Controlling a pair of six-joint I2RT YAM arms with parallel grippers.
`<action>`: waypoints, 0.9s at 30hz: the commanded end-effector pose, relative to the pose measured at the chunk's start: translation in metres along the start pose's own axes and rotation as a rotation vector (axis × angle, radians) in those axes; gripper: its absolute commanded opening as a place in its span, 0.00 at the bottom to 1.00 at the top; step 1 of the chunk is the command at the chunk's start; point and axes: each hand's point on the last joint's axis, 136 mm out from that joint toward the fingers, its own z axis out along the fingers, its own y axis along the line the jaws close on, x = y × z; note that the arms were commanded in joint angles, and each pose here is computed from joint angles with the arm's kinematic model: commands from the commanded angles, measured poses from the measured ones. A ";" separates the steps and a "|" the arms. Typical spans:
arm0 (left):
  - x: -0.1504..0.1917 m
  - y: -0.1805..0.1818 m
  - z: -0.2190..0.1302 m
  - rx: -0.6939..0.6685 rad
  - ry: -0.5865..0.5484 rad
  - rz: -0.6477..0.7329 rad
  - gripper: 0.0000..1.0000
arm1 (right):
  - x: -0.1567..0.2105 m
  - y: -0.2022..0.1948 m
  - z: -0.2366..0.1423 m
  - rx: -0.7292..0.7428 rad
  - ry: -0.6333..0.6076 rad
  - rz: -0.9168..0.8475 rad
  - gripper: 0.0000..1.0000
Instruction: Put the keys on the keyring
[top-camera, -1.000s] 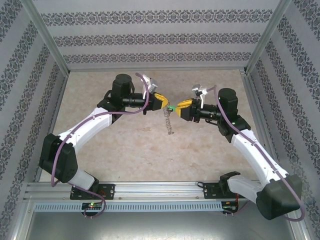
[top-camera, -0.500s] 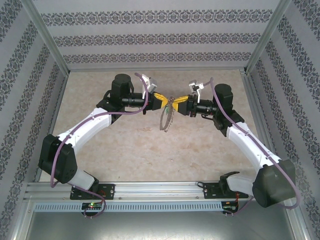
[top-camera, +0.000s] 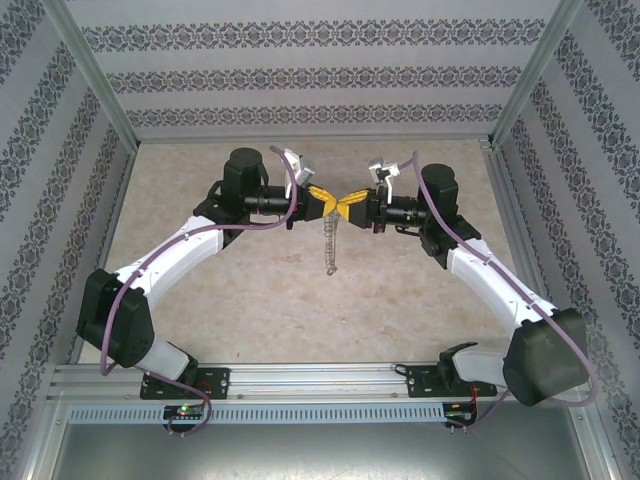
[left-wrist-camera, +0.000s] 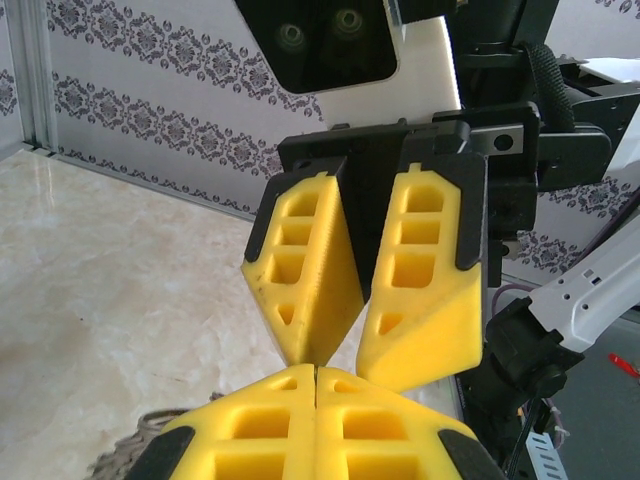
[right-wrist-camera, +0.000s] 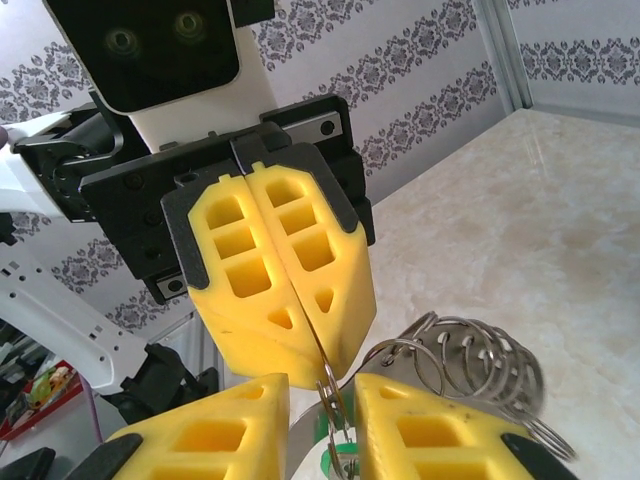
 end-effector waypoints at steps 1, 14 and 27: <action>-0.021 -0.017 -0.004 0.028 -0.053 0.075 0.00 | -0.011 0.013 0.003 -0.045 -0.014 -0.055 0.24; -0.025 -0.016 -0.005 -0.004 -0.032 0.076 0.00 | -0.019 0.011 0.005 -0.027 0.006 -0.041 0.00; -0.031 -0.009 -0.045 -0.107 0.153 0.112 0.42 | -0.007 -0.012 0.000 0.192 0.358 -0.141 0.00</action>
